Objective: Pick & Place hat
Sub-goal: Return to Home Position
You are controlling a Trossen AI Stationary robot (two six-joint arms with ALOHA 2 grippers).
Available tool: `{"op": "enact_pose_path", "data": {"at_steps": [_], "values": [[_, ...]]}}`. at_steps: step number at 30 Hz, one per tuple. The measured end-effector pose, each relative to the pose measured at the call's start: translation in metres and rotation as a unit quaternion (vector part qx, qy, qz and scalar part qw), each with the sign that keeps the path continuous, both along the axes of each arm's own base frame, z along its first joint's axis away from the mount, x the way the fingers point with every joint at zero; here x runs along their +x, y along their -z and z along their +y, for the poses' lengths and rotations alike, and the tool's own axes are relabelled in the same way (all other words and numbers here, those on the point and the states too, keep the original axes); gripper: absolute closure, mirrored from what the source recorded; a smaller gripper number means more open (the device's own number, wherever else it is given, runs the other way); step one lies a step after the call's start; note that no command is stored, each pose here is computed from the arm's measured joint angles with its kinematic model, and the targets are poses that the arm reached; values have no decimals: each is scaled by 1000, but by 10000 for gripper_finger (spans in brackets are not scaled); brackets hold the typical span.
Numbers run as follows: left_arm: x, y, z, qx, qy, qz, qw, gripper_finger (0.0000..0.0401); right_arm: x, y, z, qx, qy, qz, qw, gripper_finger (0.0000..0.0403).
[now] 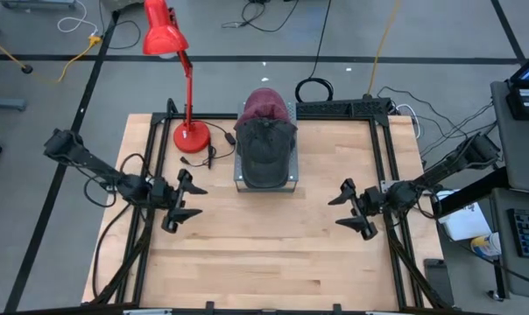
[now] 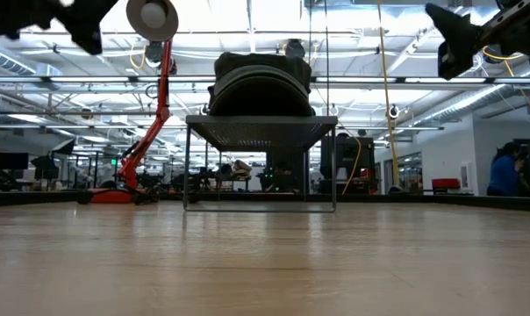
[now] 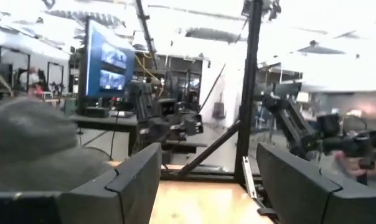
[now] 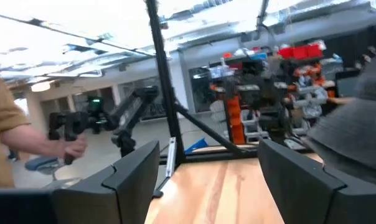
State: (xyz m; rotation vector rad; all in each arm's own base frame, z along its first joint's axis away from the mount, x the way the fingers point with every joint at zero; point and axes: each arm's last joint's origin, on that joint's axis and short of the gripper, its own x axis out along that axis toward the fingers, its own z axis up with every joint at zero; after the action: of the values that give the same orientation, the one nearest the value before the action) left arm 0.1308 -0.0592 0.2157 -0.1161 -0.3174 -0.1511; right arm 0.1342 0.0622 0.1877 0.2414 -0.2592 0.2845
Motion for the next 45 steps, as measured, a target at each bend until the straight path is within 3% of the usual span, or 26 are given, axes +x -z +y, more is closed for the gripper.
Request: {"op": "enact_pose_path", "data": {"at_steps": [6, 16, 33, 45], "values": [[-9, 16, 12, -41, -26, 3, 999, 132, -3, -6, -3, -14, 10, -28, 999, 142], [-21, 7, 28, -25, -74, -34, 996, 132, -11, -10, -15, -34, 32, -28, 999, 144], [-45, 12, 37, -26, -72, -18, 997, 132, -31, -5, -25, -42, 50, 20, 998, 145], [-42, 19, 36, -27, -66, 37, 997, 132, -44, 6, -31, -29, 50, 64, 996, 145]]}}
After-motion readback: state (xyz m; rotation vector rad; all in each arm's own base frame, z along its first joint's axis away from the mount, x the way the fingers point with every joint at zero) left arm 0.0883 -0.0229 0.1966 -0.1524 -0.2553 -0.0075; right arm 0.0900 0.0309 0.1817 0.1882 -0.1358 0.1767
